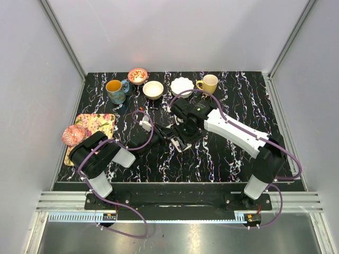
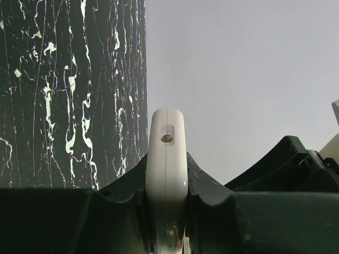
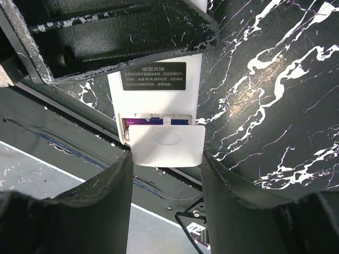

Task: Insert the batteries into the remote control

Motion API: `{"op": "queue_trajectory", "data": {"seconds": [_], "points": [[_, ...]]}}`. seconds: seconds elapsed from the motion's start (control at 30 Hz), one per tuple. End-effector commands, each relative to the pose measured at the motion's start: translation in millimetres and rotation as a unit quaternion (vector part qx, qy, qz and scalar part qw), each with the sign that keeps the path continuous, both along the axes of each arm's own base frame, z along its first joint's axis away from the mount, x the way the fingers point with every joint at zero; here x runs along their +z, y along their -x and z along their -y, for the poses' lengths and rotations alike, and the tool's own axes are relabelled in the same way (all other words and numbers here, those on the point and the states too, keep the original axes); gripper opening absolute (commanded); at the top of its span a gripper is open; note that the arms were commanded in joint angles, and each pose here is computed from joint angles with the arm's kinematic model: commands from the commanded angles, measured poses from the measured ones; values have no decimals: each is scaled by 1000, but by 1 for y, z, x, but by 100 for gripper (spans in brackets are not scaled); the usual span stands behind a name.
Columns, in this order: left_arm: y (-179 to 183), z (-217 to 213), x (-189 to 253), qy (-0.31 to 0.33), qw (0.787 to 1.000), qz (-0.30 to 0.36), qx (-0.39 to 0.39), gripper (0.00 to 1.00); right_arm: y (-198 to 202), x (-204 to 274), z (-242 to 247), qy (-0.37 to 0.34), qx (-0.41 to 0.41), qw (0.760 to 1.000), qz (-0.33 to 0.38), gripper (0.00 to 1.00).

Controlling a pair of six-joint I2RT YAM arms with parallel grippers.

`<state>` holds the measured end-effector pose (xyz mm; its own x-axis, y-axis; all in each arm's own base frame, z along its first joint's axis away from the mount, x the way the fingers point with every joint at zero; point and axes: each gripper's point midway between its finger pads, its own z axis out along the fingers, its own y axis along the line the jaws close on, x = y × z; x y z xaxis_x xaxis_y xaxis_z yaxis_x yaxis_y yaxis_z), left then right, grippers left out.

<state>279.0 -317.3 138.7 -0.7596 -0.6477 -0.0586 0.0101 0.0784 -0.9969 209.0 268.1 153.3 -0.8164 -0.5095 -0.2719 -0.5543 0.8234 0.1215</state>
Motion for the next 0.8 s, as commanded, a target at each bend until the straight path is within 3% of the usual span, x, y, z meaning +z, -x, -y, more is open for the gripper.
{"op": "queue_trajectory", "data": {"seconds": [0.0, 0.77], "points": [[10, -8, 105, 141, 977, 161, 2, 0, -13, 10, -9, -21, 5, 1000, 21, 0], [11, -5, 111, 145, 975, 169, -4, 0, -6, 2, -14, -27, 8, 1000, -5, 0]]}}
